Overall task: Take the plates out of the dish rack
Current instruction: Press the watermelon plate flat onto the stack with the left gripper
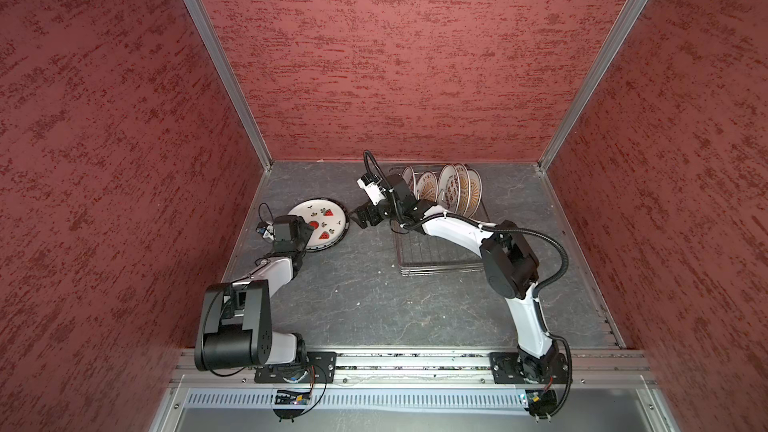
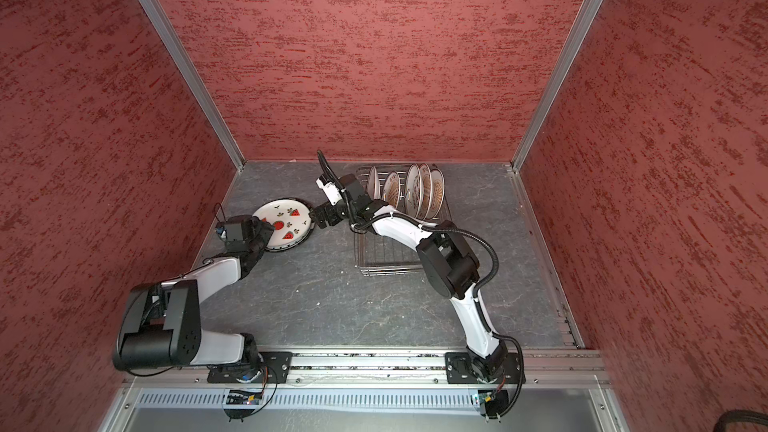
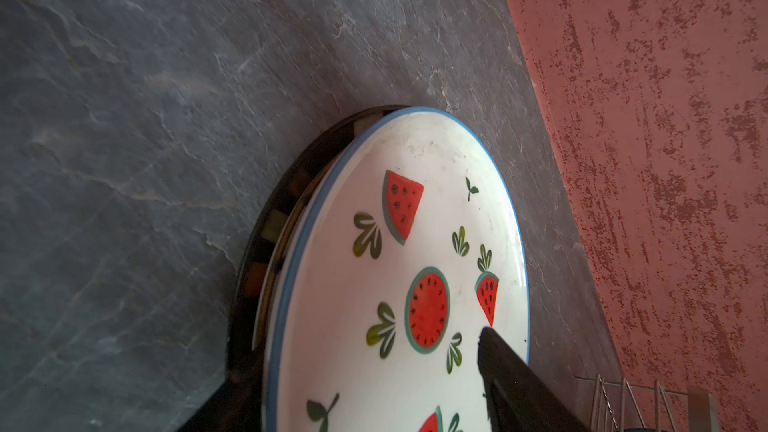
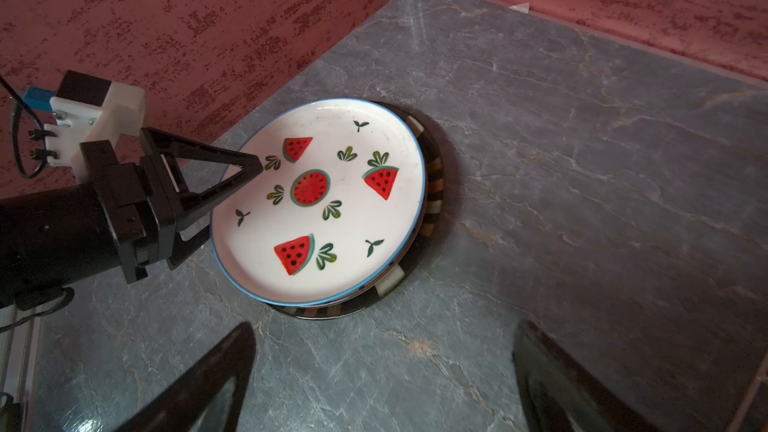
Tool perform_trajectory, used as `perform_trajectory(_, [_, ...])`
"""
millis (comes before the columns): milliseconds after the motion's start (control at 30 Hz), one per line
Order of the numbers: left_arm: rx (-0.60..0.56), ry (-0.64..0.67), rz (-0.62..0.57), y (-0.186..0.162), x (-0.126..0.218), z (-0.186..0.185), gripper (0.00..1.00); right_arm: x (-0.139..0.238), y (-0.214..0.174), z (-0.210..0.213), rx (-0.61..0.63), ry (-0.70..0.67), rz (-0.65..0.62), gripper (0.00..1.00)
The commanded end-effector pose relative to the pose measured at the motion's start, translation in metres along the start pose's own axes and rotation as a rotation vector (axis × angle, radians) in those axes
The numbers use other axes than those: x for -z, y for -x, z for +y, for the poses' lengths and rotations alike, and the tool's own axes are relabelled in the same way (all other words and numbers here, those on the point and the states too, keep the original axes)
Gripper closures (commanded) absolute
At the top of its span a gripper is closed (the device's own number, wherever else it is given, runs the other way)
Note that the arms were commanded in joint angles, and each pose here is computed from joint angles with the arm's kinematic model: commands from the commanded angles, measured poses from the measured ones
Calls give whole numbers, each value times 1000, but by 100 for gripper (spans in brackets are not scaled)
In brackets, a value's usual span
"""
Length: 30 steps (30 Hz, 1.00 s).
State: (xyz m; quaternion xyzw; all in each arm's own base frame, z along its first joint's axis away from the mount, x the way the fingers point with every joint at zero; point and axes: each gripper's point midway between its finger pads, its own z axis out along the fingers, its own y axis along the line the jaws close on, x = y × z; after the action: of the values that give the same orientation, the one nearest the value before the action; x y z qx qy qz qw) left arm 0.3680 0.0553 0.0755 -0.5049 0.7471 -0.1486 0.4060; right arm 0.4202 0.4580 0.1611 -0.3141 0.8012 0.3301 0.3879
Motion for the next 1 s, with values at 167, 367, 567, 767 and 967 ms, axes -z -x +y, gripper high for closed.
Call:
perform_trajectory(167, [-19, 53, -52, 9, 3, 3, 38, -3, 10, 0, 23, -12, -20, 3])
perform_trajectory(367, [-23, 67, -61, 10, 7, 5, 42, -5, 8, 0, 20, -11, -17, 3])
perform_trajectory(567, [-56, 92, -88, 12, 13, 3, 52, -5, 9, -1, 20, -15, -19, 3])
perform_trajectory(767, [-60, 110, -103, 14, 15, 7, 52, -6, 8, -1, 20, -16, -15, 3])
perform_trajectory(967, [-56, 99, -117, 15, 21, 4, 50, -4, 10, 0, 20, -13, -18, 3])
